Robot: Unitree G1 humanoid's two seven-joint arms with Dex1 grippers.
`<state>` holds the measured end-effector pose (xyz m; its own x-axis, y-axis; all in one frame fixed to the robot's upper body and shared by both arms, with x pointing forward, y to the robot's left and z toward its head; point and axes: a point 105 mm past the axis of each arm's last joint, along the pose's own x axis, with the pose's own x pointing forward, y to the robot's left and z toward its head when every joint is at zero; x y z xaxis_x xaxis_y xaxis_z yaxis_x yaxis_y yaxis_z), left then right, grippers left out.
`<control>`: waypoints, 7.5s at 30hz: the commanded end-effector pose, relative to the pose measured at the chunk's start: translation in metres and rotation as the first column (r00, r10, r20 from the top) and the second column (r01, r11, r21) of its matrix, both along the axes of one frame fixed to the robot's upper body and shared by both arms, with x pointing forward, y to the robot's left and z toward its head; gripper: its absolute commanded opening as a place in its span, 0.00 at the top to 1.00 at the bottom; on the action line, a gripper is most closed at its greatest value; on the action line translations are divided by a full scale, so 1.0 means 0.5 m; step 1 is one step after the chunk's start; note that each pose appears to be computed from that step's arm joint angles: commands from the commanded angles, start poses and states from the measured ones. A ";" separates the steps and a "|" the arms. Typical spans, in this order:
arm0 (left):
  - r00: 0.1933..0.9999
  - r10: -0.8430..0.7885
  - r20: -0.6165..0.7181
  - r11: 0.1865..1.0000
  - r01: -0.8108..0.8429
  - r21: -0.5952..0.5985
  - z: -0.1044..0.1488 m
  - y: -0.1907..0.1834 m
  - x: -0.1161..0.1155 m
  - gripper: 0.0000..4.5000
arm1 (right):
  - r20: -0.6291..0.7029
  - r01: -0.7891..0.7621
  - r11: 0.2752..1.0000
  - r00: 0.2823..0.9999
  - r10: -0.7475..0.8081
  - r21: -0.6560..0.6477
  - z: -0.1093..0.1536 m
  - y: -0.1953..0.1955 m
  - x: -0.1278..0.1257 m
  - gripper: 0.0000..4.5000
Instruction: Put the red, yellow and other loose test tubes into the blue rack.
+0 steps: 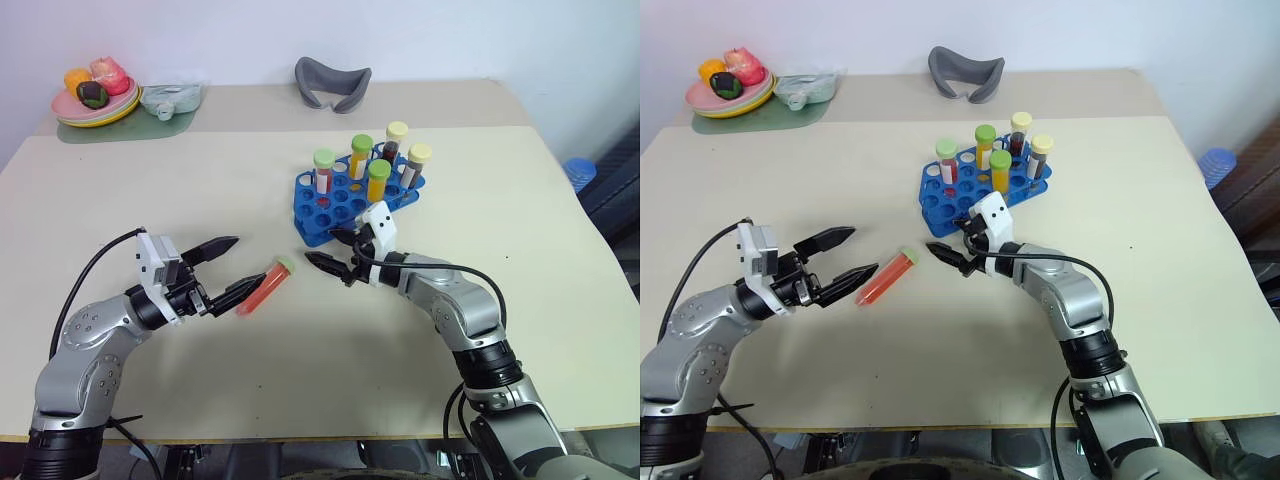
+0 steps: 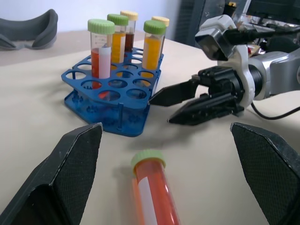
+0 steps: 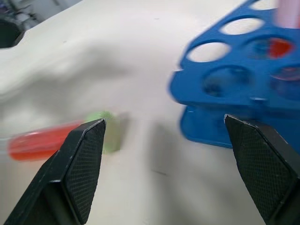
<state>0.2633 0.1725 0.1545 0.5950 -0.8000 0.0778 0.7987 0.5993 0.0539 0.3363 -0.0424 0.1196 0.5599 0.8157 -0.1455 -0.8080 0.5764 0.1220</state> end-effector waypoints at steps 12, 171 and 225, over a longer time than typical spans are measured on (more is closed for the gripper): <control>0.999 0.008 0.048 1.000 -0.008 -0.004 0.024 0.005 -0.007 0.00 | 0.092 -0.021 0.999 0.996 0.019 0.026 0.033 0.038 0.042 0.09; 0.926 0.276 -0.259 0.888 -0.143 0.436 0.080 -0.154 0.182 0.71 | 0.377 -0.190 0.963 0.891 0.251 -0.191 0.158 -0.160 -0.183 0.07; 0.897 0.223 0.382 0.974 -0.187 -0.127 0.103 -0.316 0.263 0.71 | 0.405 0.269 0.963 0.878 -0.256 0.026 0.191 -0.208 -0.115 0.07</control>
